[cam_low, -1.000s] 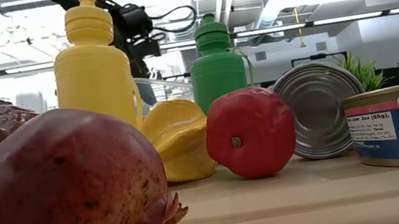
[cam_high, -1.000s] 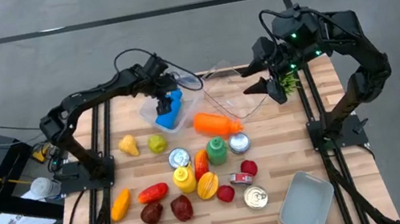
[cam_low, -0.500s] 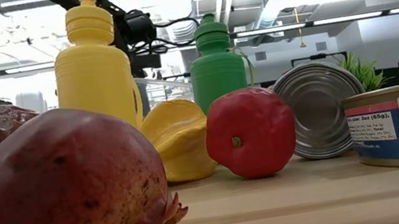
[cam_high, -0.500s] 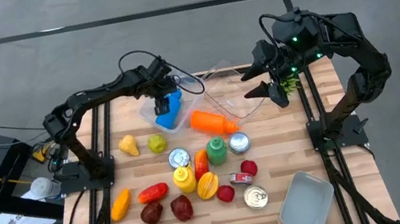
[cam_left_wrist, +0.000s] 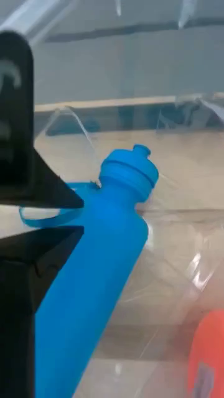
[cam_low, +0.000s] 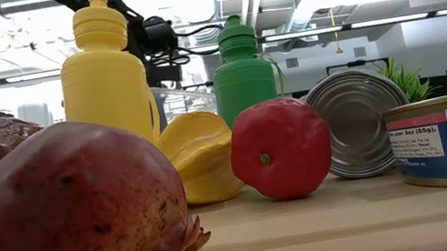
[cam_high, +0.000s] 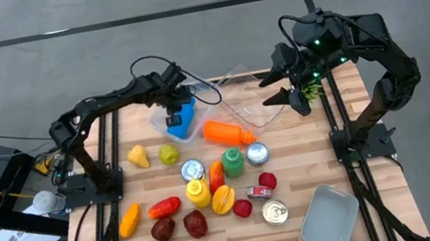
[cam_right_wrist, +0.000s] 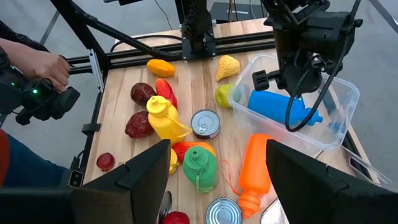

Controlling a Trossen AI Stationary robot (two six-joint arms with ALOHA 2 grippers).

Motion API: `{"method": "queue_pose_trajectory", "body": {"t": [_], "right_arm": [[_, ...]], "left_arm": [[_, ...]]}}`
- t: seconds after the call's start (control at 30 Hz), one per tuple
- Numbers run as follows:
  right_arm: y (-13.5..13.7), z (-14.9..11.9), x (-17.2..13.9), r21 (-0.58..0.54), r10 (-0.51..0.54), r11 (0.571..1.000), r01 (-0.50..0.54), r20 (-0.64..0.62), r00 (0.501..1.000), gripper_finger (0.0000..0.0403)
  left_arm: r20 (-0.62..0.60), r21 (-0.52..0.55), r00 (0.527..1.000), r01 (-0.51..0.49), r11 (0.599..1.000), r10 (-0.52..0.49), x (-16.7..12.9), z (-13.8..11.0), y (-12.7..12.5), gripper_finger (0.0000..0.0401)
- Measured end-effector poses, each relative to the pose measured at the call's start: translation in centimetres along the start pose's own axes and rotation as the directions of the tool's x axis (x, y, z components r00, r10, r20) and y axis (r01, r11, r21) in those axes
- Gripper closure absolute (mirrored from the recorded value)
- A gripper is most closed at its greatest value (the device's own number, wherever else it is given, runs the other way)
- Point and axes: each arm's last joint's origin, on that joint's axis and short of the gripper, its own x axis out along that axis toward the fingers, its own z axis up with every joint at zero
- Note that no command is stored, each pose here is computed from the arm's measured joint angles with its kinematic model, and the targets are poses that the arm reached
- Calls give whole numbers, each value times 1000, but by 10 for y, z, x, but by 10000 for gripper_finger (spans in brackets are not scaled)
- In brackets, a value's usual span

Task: Pick & Place Food Item
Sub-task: Put the blue water bottle into the left transparent bin

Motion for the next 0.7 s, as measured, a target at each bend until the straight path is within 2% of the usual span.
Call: {"method": "queue_pose_trajectory", "body": {"t": [0.1, 0.3, 0.57, 0.7], "right_arm": [[0, 0, 0, 0, 0, 1000, 0, 0, 1000, 148], [0, 1, 0, -2, 0, 1000, 0, 15, 1000, 148], [0, 4, 0, -5, -3, 1000, 3, 44, 999, 148], [-2, 9, 8, -20, -5, 1000, 6, 54, 999, 148]], "left_arm": [[-2, 9, 1000, 5, 1000, -5, 2, 2, -3, 393], [30, 12, 999, -33, 999, 33, -9, 6, -5, 398], [128, -80, 985, -108, 991, 118, -51, 5, -3, 400], [219, -139, 956, -167, 976, 195, -82, 3, -1, 400]]}}
